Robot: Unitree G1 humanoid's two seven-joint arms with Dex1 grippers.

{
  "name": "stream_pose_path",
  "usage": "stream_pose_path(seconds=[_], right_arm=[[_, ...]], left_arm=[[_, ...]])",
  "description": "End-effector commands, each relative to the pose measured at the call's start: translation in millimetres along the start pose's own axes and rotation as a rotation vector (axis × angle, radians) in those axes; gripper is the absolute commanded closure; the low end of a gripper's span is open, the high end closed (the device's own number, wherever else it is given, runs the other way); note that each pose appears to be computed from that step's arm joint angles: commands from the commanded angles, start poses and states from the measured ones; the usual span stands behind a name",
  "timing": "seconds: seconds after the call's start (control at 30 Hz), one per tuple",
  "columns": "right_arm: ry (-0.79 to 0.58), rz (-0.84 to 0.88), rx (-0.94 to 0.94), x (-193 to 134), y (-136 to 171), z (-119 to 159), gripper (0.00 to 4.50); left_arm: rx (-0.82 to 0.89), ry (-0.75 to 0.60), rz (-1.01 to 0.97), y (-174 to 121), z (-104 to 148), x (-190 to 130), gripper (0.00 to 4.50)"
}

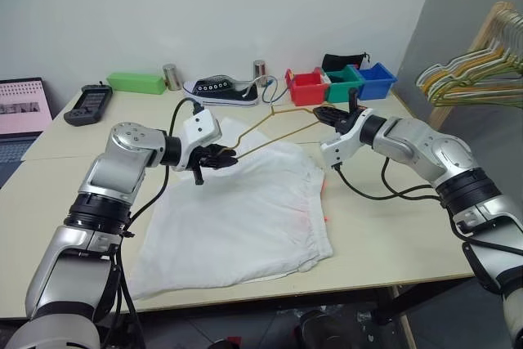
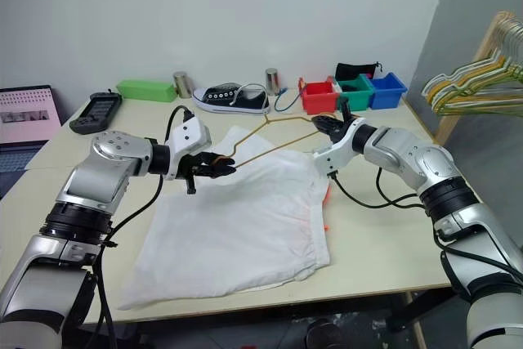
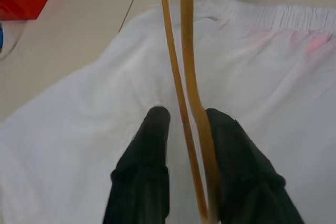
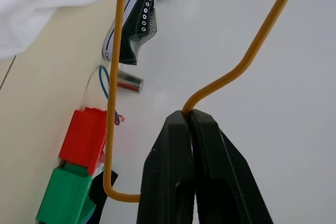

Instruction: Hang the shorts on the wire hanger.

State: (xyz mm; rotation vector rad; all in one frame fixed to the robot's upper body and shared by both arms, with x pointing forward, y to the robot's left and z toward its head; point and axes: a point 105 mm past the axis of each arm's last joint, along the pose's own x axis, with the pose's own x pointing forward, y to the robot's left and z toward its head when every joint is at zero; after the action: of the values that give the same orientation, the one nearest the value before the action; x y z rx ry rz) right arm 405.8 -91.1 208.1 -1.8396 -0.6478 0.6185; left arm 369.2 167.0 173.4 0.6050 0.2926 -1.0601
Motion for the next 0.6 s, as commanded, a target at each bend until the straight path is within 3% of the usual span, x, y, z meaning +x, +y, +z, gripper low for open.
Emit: stream_pose_path(seconds=[0.03, 0.4, 0.6], right_arm=[[0.016, -0.049, 0.011, -2, -18, -7, 4.5], [0.057, 0.026, 0.008, -4, -10, -15, 4.5], [0.069, 0.022, 0.012, -4, -13, -16, 4.5]], left_arm=[[0.041, -0.055, 0.033, 9, 20, -13, 2.4], [0.043, 0.007, 0.018, 1, 8, -9, 0.04], [0.028, 0.013, 0.01, -4, 4, -4, 0.04]])
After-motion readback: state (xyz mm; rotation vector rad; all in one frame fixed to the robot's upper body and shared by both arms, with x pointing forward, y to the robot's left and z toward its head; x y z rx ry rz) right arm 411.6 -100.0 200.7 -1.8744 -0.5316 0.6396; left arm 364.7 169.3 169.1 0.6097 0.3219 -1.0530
